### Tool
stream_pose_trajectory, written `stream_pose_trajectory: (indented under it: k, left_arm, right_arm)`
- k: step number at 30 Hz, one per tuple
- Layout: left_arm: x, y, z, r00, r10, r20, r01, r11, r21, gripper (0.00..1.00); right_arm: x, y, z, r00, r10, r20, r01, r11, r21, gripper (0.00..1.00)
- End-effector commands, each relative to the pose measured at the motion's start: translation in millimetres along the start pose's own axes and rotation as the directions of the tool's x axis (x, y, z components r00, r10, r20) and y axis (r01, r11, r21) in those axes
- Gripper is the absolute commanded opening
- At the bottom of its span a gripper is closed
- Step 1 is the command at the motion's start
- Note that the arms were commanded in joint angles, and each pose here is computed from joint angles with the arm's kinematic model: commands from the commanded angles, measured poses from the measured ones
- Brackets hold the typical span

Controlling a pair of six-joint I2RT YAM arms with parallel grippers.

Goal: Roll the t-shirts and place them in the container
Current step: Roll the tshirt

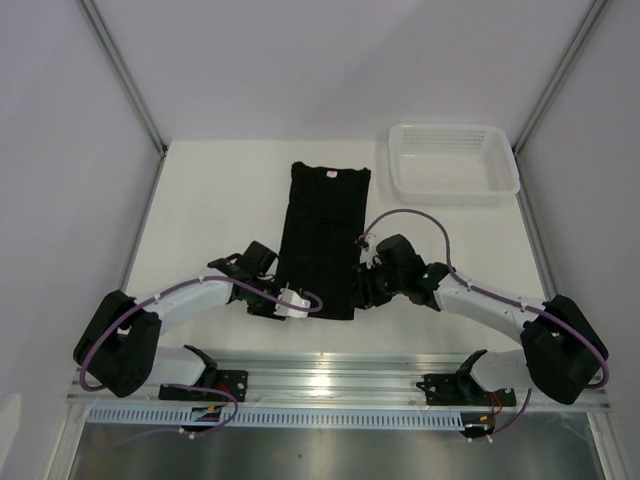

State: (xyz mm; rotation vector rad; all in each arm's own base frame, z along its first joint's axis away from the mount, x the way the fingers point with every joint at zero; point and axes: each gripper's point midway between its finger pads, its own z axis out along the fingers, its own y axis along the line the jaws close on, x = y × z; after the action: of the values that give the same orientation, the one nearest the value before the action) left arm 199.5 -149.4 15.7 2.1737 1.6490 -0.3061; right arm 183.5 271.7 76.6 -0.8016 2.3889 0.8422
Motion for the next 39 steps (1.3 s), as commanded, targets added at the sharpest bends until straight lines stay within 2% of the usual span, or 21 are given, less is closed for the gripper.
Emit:
stream_pose_trajectory:
  k: [1, 3, 6, 12, 17, 20, 23, 27, 33, 38, 39]
  left_arm:
    - [-4.4, 0.2, 0.5, 0.998, 0.055, 0.016, -0.054, 0.998, -0.040, 0.47]
    - [-5.7, 6.1, 0.2, 0.998, 0.053, 0.020, -0.052, 0.996, -0.070, 0.44]
    - [-3.0, 7.2, 2.4, 0.998, 0.059, 0.009, -0.058, 0.996, -0.075, 0.40]
    - [-4.0, 8.0, 1.7, 0.998, 0.065, 0.008, -0.064, 0.995, -0.080, 0.33]
    - [-3.6, 1.6, 2.9, 0.998, 0.067, 0.012, -0.067, 0.996, -0.057, 0.18]
    - [-5.2, 1.4, 3.0, 0.997, 0.076, 0.017, -0.075, 0.996, -0.055, 0.14]
    - [-6.2, 1.7, 2.7, 0.996, 0.082, 0.019, -0.081, 0.995, -0.056, 0.12]
    - [-4.9, -0.8, 3.7, 0.997, 0.077, 0.018, -0.076, 0.996, -0.052, 0.10]
    - [-4.5, -2.3, 1.6, 0.999, 0.049, 0.020, -0.047, 0.997, -0.065, 0.09]
    - [-5.7, -0.4, -0.6, 0.999, 0.027, 0.020, -0.026, 0.997, -0.076, 0.08]
    - [-5.4, -0.2, -1.3, 1.000, 0.026, 0.017, -0.024, 0.997, -0.077, 0.08]
  right_arm:
    - [-10.4, -1.7, -7.4, 0.874, 0.484, 0.052, -0.486, 0.871, 0.071, 0.44]
    - [-5.7, 1.3, 0.3, 0.806, 0.589, 0.065, -0.592, 0.801, 0.092, 0.43]
    - [9.0, -1.1, 14.5, 0.783, 0.621, 0.015, -0.616, 0.773, 0.155, 0.42]
    - [24.5, -10.1, 24.3, 0.726, 0.688, 0.000, -0.672, 0.709, 0.214, 0.41]
    - [32.6, -19.9, 20.5, 0.669, 0.740, 0.067, -0.731, 0.641, 0.234, 0.41]
    - [33.5, -24.8, 21.7, 0.634, 0.767, 0.100, -0.762, 0.598, 0.246, 0.42]
    - [45.7, -28.6, 30.5, 0.601, 0.795, 0.086, -0.784, 0.564, 0.261, 0.41]
    - [54.4, -35.6, 39.1, 0.586, 0.806, 0.084, -0.793, 0.549, 0.265, 0.36]
    - [54.2, -41.3, 37.4, 0.571, 0.811, 0.125, -0.810, 0.532, 0.248, 0.36]
    - [66.8, -36.9, 39.5, 0.567, 0.821, 0.070, -0.805, 0.533, 0.262, 0.34]
    - [69.1, -36.1, 37.8, 0.568, 0.820, 0.064, -0.802, 0.535, 0.267, 0.29]
